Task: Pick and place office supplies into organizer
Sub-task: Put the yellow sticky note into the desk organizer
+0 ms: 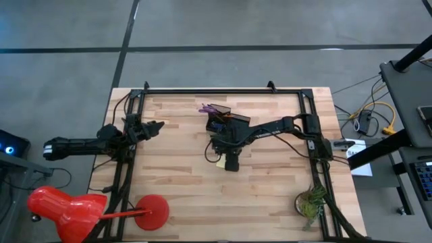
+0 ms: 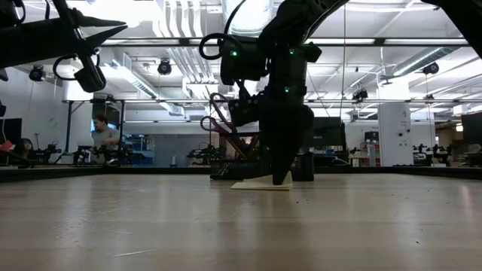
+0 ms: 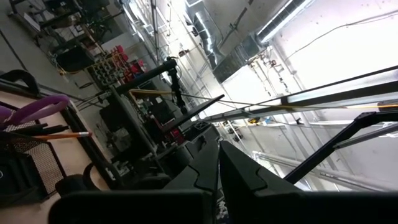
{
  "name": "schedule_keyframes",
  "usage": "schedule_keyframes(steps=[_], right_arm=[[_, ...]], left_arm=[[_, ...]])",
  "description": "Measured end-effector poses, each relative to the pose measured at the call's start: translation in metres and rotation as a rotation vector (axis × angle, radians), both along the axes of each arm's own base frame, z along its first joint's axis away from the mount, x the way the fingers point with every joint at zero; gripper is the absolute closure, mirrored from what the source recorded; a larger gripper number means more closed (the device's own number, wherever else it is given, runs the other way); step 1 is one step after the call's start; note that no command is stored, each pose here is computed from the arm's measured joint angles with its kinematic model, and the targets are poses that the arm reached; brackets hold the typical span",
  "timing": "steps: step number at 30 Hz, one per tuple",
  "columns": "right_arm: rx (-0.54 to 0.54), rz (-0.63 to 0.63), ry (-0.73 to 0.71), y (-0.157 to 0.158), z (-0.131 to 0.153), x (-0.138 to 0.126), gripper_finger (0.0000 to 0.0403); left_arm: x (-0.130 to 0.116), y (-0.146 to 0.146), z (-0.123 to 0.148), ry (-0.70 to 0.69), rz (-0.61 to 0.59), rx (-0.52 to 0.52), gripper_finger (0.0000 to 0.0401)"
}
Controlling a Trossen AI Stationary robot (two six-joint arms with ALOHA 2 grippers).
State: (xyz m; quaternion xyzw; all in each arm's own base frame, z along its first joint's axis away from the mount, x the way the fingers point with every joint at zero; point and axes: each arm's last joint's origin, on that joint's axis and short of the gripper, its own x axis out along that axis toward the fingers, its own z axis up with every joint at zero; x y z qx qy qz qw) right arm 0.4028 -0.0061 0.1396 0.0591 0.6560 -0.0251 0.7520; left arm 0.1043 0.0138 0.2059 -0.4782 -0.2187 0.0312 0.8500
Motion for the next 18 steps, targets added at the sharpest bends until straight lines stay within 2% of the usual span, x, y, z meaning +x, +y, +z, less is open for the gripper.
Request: schedule_keyframes(steps=[7,12,15,18], right_arm=[[-0.009,-0.022,0.001,-0.001,0.0,0.0,0.0387],[0.011,-0.044,-0.012,0.001,0.016,0.003,0.0394],[-0.018,-0.071,-0.071,0.0,0.047,0.003,0.0395],[-0.103,-0.124,-0.119,-0.003,0.079,-0.003,0.0395]], left_arm=[[0.0,0.0,0.0,-0.001,0.0,-0.001,0.0401],[0.0,0.0,0.0,-0.004,-0.001,-0.002,0.0401],[0.0,0.0,0.0,-0.004,-0.001,-0.003,0.0401],[0.0,0.0,0.0,-0.005,-0.001,-0.003,0.0401]])
